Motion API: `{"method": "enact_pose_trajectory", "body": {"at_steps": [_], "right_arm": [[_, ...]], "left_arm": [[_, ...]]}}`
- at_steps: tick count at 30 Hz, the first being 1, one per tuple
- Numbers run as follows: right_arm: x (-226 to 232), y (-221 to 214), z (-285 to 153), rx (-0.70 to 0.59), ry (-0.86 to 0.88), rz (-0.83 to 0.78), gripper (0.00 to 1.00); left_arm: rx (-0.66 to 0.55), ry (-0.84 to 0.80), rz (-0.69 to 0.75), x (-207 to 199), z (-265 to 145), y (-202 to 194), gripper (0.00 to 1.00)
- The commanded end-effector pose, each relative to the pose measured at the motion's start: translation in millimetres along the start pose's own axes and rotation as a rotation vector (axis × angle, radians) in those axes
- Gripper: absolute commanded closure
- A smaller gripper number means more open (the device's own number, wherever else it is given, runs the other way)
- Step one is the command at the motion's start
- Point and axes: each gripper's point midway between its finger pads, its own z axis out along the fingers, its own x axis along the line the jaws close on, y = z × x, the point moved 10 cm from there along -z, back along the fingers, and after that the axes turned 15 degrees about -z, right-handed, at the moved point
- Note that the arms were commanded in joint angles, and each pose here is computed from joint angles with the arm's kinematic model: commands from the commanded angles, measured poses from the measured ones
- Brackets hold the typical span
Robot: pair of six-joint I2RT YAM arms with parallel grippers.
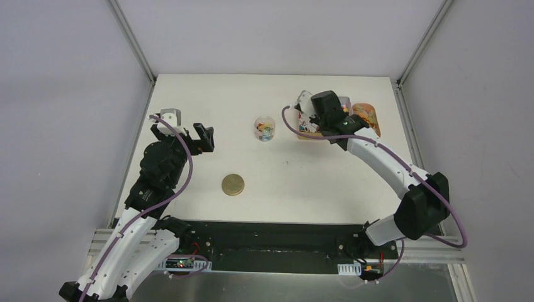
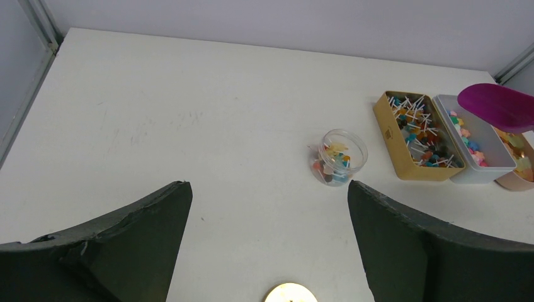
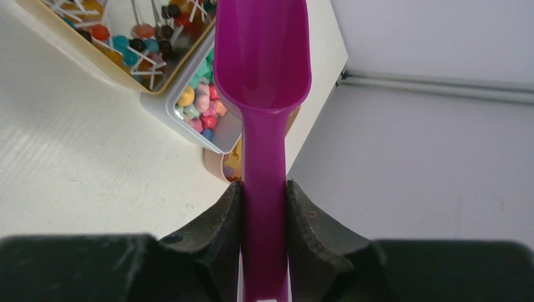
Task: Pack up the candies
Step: Scoop the fake candies from the storage box.
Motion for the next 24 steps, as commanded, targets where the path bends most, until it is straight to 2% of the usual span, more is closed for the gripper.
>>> {"method": "enact_pose_trajectory", "body": {"at_steps": [1,10,18,24], "right_arm": [[-7,-27,-5,0.026,0.029,0.155,1.00],[-20,-86,13,0.159,0.132,0.414,1.00],[-18,-119,19,0.279,0.174,0.566,1.00],[-18,-133,24,0.327,0.199,0.604,1.00]], "left_arm": [[-0.016,0.008,0.015,2,0,3,0.01],[-0.016,0.009,0.014,1,0,3,0.01],[-0.015,0.009,0.016,2,0,2,0.01],[-0.016,0.007,0.016,1,0,3,0.01]]}}
